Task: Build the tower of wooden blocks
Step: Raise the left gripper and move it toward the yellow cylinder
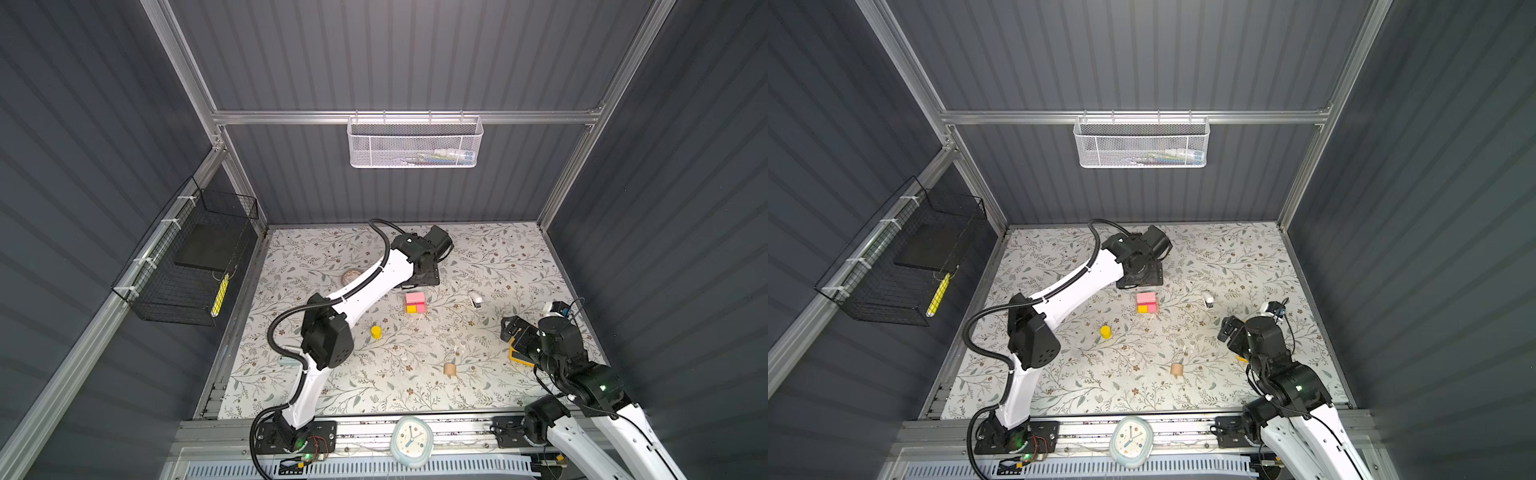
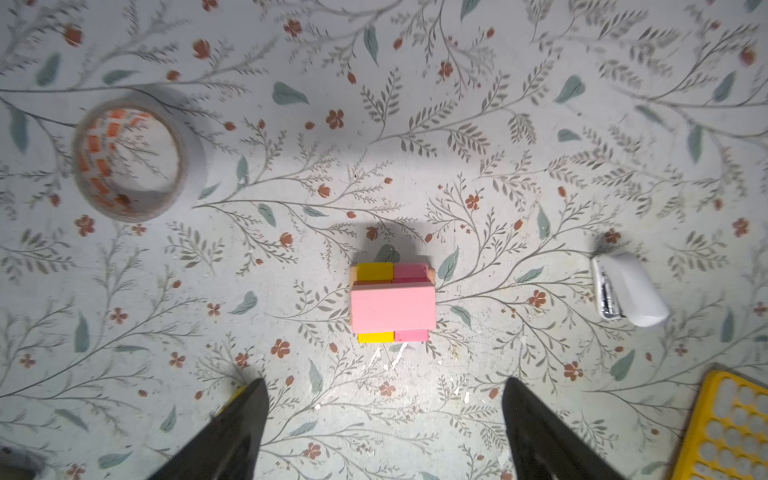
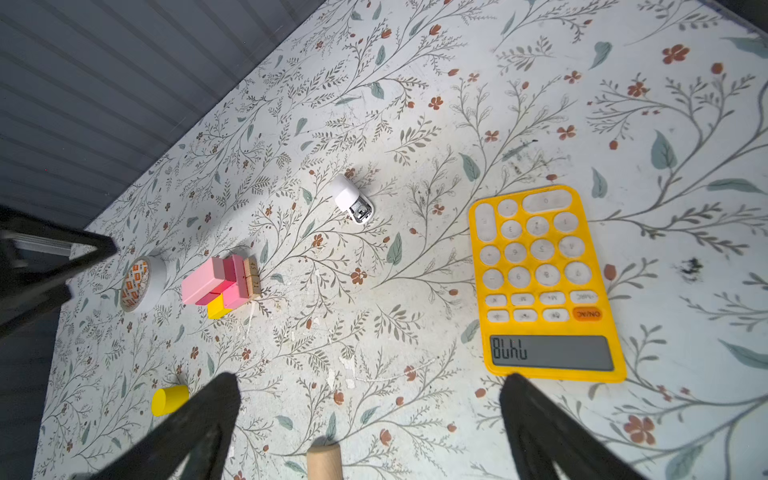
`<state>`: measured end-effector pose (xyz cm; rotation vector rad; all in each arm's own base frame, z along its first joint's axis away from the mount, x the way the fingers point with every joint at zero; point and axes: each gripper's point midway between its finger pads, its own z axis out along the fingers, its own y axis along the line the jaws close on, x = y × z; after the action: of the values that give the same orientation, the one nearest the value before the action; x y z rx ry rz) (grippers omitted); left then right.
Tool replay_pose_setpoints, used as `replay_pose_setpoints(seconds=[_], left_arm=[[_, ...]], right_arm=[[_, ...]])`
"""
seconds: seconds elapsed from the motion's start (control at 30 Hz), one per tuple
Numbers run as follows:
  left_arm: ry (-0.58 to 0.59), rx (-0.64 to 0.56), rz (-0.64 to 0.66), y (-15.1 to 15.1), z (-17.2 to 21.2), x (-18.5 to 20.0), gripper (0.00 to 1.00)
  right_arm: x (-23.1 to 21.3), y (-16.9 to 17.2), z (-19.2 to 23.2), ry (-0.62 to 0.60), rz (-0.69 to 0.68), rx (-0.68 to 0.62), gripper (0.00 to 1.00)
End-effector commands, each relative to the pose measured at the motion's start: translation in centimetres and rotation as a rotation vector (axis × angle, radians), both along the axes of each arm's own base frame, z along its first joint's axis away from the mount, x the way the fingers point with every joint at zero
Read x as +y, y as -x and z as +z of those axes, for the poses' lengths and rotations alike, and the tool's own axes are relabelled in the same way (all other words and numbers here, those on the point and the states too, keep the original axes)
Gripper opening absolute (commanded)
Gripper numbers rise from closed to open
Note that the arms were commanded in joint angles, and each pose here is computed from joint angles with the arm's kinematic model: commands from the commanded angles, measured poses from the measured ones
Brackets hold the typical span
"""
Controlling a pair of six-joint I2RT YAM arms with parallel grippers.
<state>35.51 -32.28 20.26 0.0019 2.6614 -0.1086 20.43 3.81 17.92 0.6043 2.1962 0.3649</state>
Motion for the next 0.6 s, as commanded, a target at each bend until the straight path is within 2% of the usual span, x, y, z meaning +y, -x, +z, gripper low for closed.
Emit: replay_pose_setpoints(seconds=[0.0,0.23,0.57], left_arm=[[-0.087,-0.026,0.000,1.3,1.6,3.3,0.89],[-0.149,0.020,-0.010,5.1,1.5,7.6,0.90],[-0.195,0.211,-0.019,10.8,-4.7,11.4,0.91]], right_arm=[[0.2,-0.2,-0.5,-0.014,-0.002,0.017,0.99],[1.3,-0.8,-1.0,-0.039,0.028,0.046,0.99],[2.2,-1.0,-1.3,-0.090,0.035,0.072,0.99]])
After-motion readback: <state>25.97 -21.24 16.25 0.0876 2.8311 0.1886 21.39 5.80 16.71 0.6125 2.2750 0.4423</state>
